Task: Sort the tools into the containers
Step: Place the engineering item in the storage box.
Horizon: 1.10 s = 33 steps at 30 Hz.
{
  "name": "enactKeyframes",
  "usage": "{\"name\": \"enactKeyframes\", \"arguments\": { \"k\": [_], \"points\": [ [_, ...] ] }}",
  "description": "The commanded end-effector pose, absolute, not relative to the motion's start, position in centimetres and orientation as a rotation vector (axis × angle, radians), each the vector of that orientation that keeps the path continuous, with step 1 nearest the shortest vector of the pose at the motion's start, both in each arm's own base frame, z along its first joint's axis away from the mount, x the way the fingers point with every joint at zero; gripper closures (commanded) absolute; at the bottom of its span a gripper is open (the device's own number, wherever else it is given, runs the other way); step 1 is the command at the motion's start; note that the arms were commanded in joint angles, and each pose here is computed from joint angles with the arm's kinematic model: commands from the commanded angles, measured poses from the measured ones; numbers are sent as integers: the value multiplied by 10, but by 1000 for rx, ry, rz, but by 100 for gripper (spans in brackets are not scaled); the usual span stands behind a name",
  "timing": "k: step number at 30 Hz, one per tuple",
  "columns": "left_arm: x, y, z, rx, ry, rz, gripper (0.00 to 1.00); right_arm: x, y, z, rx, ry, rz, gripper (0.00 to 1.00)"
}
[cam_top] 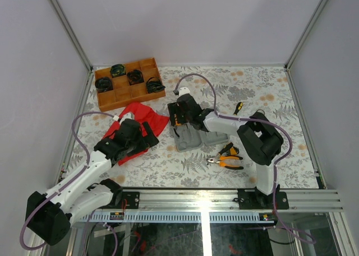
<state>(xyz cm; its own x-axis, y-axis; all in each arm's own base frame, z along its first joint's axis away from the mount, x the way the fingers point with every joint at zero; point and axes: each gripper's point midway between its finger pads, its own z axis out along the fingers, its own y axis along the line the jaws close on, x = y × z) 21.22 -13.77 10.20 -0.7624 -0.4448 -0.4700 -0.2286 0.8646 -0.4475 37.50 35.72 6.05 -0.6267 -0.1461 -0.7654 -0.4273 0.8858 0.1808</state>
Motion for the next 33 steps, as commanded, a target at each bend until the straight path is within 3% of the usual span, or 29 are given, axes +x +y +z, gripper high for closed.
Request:
{"name": "enactKeyframes", "arguments": {
  "k": [1,6,12,21,26,33],
  "points": [
    [221,-147,105,-486,2419,-553,0,384,361,98,-379,2148,524,22],
    [224,-149,102,-482,2421,-561,1,385,354,98,-382,2147,494,23],
    [239,-167,104,-455,2390,-645,9,381,343,95,-427,2159,445,39],
    [263,-208,99,-386,2347,-823,14,376,313,100,-409,2159,472,40],
    [262,-230,82,-335,2401,-736,18,371,293,101,-374,2155,481,41],
    [251,-240,45,-353,2496,-605,33,367,274,116,-344,2122,476,43]
  ]
}}
